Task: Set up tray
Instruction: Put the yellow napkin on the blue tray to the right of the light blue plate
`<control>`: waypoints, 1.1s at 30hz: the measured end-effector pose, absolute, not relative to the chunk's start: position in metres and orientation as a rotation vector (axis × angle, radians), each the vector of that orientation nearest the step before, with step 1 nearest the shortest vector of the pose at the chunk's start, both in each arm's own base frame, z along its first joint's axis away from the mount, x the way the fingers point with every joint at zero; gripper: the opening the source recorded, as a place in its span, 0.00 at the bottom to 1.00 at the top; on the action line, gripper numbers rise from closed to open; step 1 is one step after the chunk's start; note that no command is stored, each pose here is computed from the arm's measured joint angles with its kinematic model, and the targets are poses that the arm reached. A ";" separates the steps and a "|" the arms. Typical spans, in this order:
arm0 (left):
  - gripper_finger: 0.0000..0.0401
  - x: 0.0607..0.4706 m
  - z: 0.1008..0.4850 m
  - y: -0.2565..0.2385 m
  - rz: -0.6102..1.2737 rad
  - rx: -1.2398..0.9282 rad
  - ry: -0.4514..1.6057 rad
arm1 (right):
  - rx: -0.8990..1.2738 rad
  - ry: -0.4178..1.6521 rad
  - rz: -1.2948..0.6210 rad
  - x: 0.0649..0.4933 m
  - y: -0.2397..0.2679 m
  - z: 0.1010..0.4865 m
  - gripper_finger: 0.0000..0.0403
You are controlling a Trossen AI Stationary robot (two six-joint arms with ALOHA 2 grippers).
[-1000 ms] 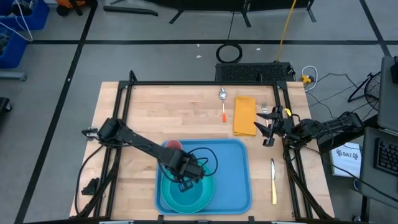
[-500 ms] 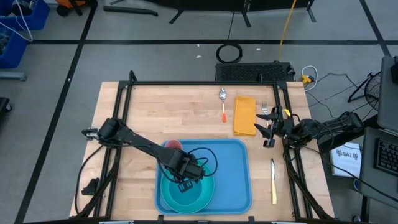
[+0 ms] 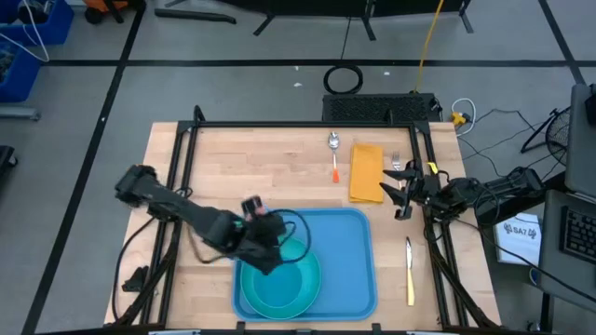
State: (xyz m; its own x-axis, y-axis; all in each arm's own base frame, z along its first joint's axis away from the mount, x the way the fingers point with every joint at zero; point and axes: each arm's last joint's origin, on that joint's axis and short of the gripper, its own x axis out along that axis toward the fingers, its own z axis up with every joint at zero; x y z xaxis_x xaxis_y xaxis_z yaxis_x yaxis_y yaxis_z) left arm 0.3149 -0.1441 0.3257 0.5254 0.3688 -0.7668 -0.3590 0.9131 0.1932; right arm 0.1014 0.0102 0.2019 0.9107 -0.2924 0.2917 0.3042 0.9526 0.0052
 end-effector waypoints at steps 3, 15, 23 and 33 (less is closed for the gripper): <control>0.22 0.297 0.349 -0.140 0.466 0.093 0.782 | -0.053 -0.101 -0.396 0.105 0.008 0.186 0.43; 0.22 0.220 0.280 -0.038 0.235 -0.084 0.451 | -0.004 0.011 -0.357 0.097 0.007 0.223 0.43; 0.22 0.171 0.231 0.020 0.160 -0.125 0.236 | -0.028 -0.004 -0.362 0.084 0.004 0.243 0.43; 0.22 0.144 0.196 0.055 0.101 -0.130 0.132 | 0.174 0.065 -0.569 0.060 -0.007 0.255 0.43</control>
State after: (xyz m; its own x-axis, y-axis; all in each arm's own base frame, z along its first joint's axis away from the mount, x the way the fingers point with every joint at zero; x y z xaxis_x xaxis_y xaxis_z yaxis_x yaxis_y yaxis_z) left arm 0.1439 0.0552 0.1961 0.9862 0.0919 -0.1377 -0.1091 0.9864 -0.1228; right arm 0.0595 -0.0066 0.2552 0.8409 -0.5301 -0.1092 0.5411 0.8283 0.1454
